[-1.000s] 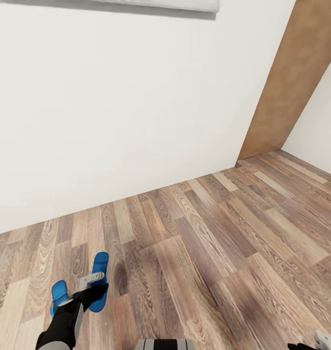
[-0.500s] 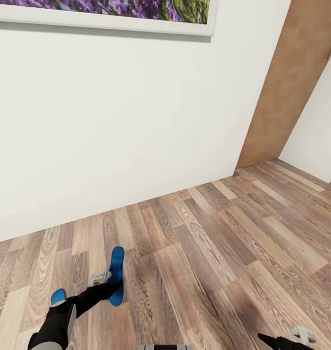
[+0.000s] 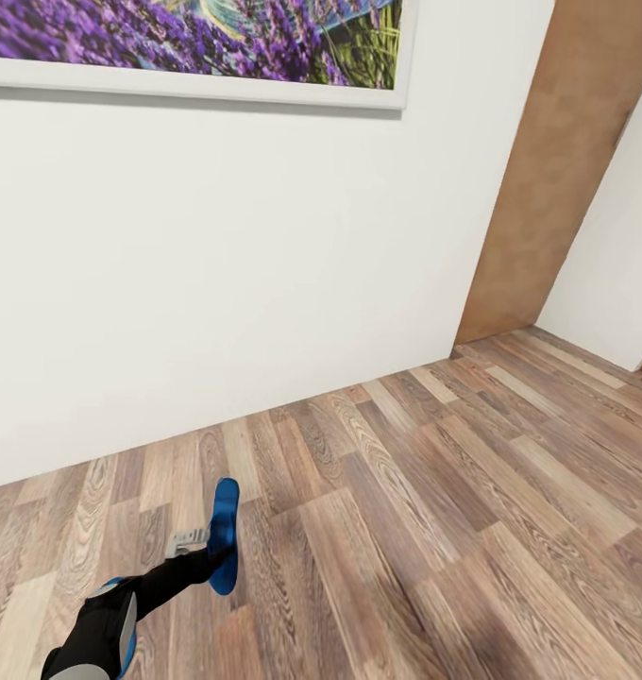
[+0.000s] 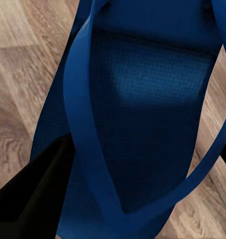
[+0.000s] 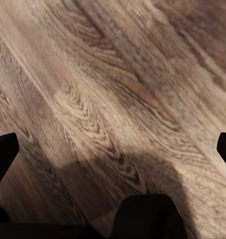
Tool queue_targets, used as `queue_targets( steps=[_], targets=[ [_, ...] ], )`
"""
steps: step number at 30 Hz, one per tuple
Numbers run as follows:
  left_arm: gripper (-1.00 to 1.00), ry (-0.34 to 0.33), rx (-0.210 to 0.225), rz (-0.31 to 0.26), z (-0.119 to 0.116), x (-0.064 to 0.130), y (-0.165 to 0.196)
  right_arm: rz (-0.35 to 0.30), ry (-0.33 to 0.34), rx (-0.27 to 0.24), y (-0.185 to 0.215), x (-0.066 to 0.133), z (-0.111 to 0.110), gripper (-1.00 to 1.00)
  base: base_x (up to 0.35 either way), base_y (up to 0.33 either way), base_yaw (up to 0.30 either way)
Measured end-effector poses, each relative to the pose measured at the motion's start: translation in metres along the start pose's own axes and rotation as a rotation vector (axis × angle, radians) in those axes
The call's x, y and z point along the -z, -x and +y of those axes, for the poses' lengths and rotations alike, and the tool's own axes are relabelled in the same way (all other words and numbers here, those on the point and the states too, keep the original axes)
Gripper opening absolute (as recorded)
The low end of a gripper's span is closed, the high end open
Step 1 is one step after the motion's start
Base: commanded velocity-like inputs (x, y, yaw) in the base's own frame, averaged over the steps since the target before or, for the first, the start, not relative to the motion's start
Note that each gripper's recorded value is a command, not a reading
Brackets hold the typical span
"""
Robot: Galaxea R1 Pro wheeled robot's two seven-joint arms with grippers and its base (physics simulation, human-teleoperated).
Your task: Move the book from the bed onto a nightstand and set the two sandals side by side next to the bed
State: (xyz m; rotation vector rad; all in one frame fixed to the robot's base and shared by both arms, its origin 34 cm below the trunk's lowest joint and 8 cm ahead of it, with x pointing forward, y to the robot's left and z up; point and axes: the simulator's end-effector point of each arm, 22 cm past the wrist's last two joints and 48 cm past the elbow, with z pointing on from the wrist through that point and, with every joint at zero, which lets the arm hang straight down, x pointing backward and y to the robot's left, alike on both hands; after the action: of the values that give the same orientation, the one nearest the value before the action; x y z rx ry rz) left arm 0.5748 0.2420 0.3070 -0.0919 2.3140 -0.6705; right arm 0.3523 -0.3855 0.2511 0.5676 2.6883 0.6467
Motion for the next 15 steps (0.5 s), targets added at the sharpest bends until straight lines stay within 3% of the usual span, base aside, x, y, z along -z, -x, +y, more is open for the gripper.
queue_targets(
  steps=[8, 15],
  targets=[
    [-1.0, -0.008, -0.016, -0.028, -0.007, 0.006, 0.015, -0.077, 0.003, 0.045, 0.013, 0.003, 0.001, 1.0, 0.0, 0.0, 0.0],
    [-1.0, -0.014, -0.026, -0.051, -0.014, 0.013, 0.027, -0.063, -0.027, -0.013, -0.008, 0.005, -0.02, 1.0, 0.0, 0.0, 0.0]
  ],
)
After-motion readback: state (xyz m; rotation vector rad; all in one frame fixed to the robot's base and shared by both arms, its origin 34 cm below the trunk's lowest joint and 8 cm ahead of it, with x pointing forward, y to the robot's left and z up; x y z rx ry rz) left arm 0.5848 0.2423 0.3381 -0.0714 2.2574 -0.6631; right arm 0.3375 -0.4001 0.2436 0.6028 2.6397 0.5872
